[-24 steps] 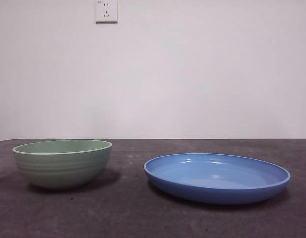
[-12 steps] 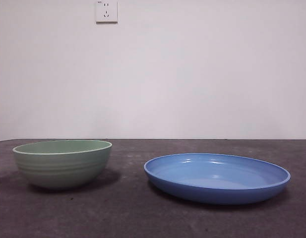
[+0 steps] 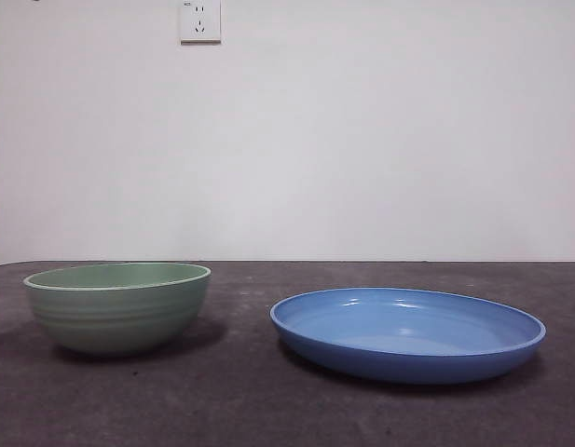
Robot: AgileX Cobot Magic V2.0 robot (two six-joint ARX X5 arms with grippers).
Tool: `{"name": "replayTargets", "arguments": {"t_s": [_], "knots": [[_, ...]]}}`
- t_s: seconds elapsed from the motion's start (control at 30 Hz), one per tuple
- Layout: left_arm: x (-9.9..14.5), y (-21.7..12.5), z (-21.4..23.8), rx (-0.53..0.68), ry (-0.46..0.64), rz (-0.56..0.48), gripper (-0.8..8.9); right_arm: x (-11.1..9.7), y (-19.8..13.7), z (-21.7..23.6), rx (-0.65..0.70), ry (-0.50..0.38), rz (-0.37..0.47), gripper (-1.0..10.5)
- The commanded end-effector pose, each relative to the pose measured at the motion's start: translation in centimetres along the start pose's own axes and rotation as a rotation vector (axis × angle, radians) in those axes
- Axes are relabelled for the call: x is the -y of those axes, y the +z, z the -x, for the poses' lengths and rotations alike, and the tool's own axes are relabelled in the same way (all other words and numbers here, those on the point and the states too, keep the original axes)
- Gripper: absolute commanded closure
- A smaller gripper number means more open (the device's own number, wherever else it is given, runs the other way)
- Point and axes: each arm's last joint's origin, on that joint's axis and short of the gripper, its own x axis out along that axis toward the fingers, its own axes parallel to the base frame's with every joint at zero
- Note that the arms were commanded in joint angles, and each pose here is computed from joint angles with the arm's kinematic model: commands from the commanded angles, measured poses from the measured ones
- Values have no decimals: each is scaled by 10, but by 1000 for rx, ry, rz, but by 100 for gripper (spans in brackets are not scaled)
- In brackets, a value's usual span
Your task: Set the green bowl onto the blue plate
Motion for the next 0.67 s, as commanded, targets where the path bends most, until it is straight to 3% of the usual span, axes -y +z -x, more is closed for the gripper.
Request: {"name": "replayTargets", "arguments": {"t_s": [0.03,0.27,0.4,0.53,0.67], "knots": [[3,6,3,22,-13,-24,183,-2,4,2,17,7,13,334],[2,7,2,20,-3,-26,183,-2,4,2,16,8,11,312],[-5,7,-6,-11,101,-3,183,-3,4,2,18,8,12,313],[-21,5,-22,-102,217,51,188,-3,4,2,17,8,12,313],[-41,1,-46,-222,260,121,188,-3,4,2,17,8,12,313]]}}
